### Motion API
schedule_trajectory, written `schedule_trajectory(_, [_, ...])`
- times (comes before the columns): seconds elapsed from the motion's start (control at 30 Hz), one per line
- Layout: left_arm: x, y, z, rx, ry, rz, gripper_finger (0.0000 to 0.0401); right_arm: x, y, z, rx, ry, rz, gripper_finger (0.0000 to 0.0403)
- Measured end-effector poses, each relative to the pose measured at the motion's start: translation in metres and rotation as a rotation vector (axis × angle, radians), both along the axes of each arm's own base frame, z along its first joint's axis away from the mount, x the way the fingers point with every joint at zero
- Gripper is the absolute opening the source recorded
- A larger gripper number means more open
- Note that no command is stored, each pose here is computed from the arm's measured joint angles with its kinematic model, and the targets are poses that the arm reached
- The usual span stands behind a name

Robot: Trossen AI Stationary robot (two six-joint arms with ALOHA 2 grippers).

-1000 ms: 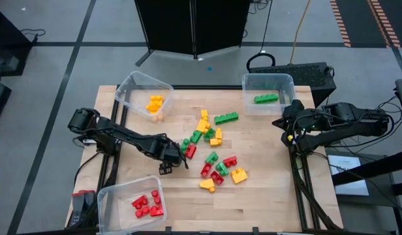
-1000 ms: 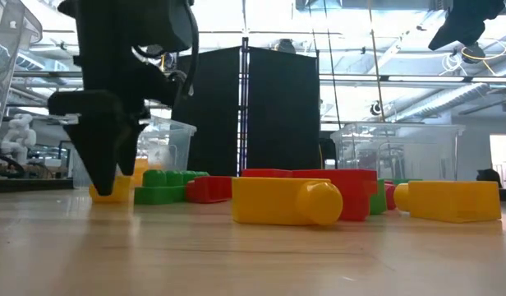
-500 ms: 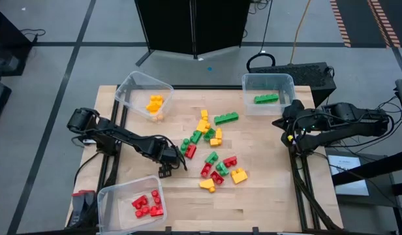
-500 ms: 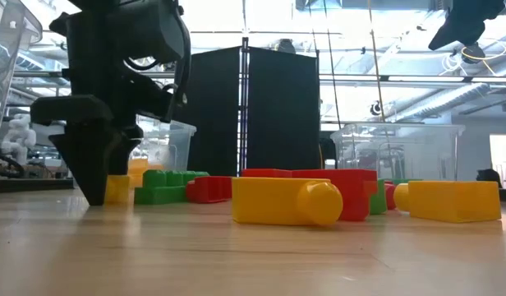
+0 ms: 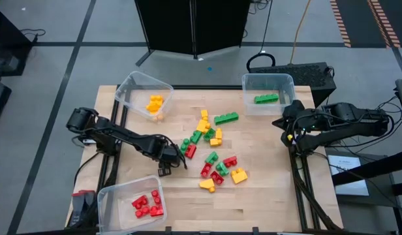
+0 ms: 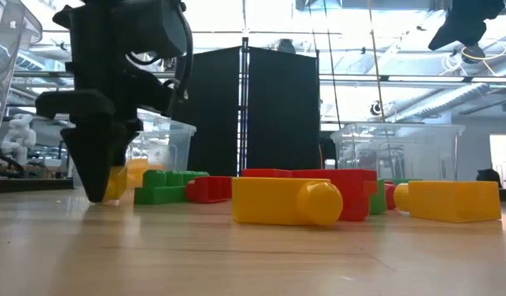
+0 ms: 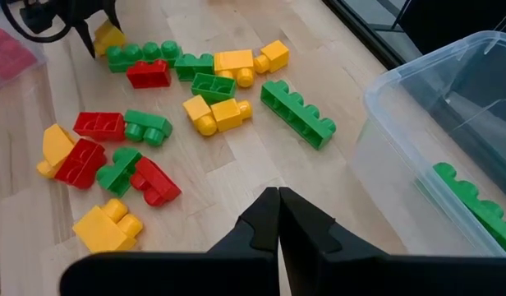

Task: Sort blocks
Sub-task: Put the yellow game piece into the top left transparent bin

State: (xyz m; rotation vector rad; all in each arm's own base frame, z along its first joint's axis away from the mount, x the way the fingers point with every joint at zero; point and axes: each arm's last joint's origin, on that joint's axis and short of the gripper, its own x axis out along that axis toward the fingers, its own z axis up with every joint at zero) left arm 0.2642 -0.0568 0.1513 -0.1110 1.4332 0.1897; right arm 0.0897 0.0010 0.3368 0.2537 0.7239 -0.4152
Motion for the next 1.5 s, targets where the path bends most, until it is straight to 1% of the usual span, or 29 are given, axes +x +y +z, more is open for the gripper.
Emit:
schedule_trajectory(0.27, [0.013, -0.003, 0.021, -0.007, -0.021, -0.001, 0.0106, 0.0, 0.0, 0.0, 0.0, 0.0, 0.0, 0.0006])
schedule_trajectory(0.33, [0.014, -0.003, 0.026, -0.003, -0.001, 0.0, 0.0103, 0.0, 0.0, 0.0, 0.0, 0.0, 0.0, 0.0006])
schedule_trajectory(0.5, [0.016, -0.004, 0.043, -0.001, 0.009, -0.001, 0.0083, 0.0, 0.0, 0.0, 0.0, 0.0, 0.0, 0.0006])
schedule_trajectory(0.6, [0.017, -0.004, 0.052, 0.007, -0.027, 0.001, 0.0071, 0.0, 0.0, 0.0, 0.0, 0.0, 0.0, 0.0006])
schedule_trajectory(0.8, [0.016, -0.003, 0.054, 0.021, -0.035, 0.0, 0.0048, 0.0, 0.0, 0.0, 0.0, 0.0, 0.001, 0.0006])
schedule_trajectory(0.87, [0.016, -0.002, 0.054, 0.046, -0.042, 0.014, 0.0044, 0.0, 0.0, 0.0, 0.001, 0.0, 0.0, 0.0006])
schedule_trajectory(0.97, [0.016, 0.0, 0.057, 0.112, -0.073, 0.063, 0.0045, 0.0, 0.0, 0.0, 0.001, 0.0, 0.0, 0.0006])
schedule_trajectory(1.03, [0.015, 0.001, 0.06, 0.126, -0.091, 0.069, 0.0052, 0.0, 0.0, 0.0, 0.001, 0.0, 0.001, 0.0006])
schedule_trajectory(1.13, [0.014, 0.001, 0.059, 0.126, -0.08, 0.082, 0.0069, 0.0, 0.0, 0.0, 0.0, 0.0, 0.001, 0.0006])
schedule_trajectory(1.17, [0.014, 0.001, 0.059, 0.114, -0.082, 0.111, 0.0077, 0.0, 0.0, 0.0, 0.001, 0.0, 0.001, 0.0006])
schedule_trajectory(1.27, [0.015, 0.003, 0.059, 0.034, -0.077, 0.228, 0.0107, 0.0, 0.0, 0.0, 0.0, 0.0, 0.001, 0.0006])
schedule_trajectory(1.3, [0.014, 0.004, 0.058, 0.027, -0.077, 0.268, 0.0118, 0.0, 0.0, 0.0, 0.0, 0.0, 0.001, 0.0006])
schedule_trajectory(1.37, [0.012, 0.005, 0.056, 0.042, -0.081, 0.36, 0.0142, 0.0, 0.0, 0.0, 0.0, 0.0, 0.001, 0.0006])
schedule_trajectory(1.5, [0.009, 0.011, 0.055, 0.094, -0.087, 0.586, 0.0181, 0.0, 0.0, 0.0, -0.005, 0.002, 0.006, 0.0006])
